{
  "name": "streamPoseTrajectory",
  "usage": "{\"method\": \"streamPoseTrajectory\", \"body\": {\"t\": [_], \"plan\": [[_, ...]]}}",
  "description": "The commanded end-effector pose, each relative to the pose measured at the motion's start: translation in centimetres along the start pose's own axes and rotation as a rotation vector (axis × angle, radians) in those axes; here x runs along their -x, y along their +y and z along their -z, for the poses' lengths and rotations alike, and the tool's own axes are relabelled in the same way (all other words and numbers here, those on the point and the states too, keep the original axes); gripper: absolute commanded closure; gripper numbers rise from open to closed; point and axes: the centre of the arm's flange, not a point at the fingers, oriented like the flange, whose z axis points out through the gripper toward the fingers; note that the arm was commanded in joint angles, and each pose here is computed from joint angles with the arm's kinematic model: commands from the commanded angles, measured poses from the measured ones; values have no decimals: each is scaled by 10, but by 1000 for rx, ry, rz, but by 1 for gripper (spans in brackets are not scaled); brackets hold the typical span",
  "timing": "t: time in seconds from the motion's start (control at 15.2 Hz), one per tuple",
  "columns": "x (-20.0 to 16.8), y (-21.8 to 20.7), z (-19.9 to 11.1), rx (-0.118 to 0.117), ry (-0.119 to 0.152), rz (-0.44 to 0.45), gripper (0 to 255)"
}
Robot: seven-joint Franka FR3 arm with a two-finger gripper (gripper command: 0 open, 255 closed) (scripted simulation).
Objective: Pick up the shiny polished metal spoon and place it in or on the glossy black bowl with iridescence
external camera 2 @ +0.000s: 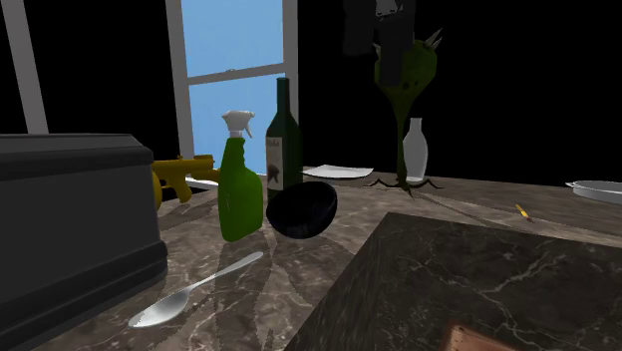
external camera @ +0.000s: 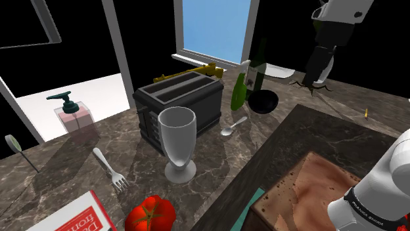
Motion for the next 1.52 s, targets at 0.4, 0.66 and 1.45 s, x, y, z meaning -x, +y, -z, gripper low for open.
{"method": "streamPoseTrajectory", "body": {"t": [0.4,0.66,1.45], "plan": [[-42,-33,-58,38,33,8,0],[-71,-54,-96,63,54,14,0],[-162,-113,-210,140,120,30,0]]}}
